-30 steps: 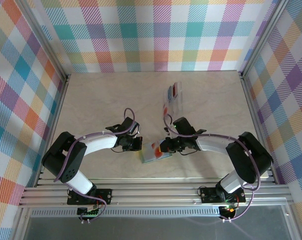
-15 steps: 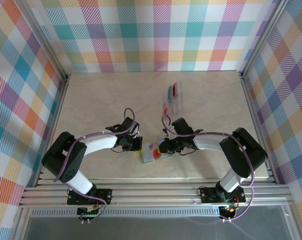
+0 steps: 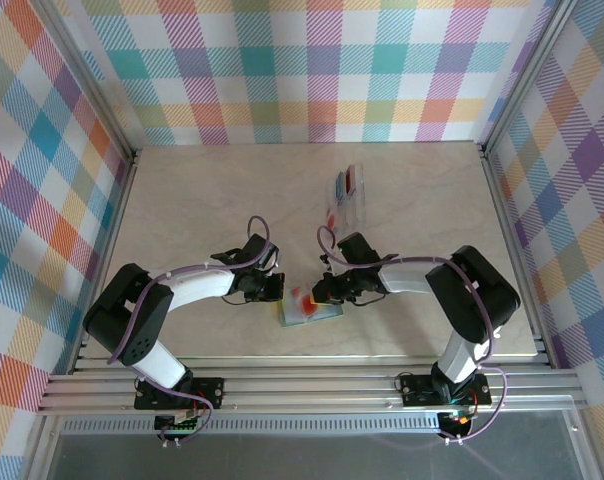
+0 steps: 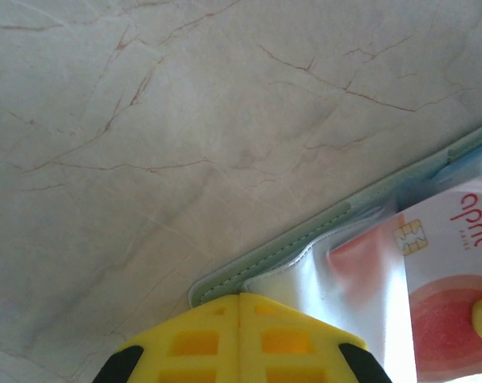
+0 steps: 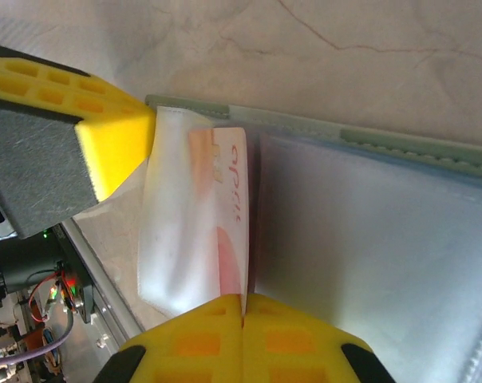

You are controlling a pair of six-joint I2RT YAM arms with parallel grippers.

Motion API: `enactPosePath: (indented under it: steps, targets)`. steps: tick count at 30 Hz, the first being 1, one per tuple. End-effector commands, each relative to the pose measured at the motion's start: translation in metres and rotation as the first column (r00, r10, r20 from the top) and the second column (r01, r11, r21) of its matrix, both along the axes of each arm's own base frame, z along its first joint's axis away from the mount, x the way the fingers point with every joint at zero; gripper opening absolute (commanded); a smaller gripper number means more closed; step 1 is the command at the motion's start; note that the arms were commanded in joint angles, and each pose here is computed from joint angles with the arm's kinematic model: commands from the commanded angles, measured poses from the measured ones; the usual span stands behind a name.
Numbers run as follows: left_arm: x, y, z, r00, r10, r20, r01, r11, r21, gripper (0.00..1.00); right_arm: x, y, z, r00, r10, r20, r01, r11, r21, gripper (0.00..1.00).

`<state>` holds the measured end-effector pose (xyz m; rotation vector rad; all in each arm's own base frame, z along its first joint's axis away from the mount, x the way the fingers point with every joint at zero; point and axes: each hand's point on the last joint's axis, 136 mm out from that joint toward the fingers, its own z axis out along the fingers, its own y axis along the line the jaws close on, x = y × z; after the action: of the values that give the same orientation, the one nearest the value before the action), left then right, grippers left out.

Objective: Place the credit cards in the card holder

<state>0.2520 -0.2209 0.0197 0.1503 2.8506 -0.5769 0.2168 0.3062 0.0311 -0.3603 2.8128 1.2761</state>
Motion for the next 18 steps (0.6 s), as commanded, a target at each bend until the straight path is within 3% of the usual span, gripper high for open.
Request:
enactPosePath:
  steps: [1,9,18]
  targets:
    - [-0.009,0.015,-0.011,1.0,-0.002,-0.025,0.004,0.996,0.086,0.0,0.008,-0.002,-0.014,0.999,-0.041,0.006,0.041,0.998,-0.05,0.0]
    - [-0.01,0.014,-0.012,1.0,-0.005,-0.03,0.007,0.996,0.087,0.0,0.002,0.003,-0.005,0.999,-0.037,0.019,0.037,0.999,-0.029,0.0]
    - [-0.01,0.013,-0.011,1.0,-0.005,-0.029,0.008,0.996,0.083,0.0,-0.015,0.009,-0.002,0.999,0.01,0.032,-0.009,0.999,-0.038,0.08]
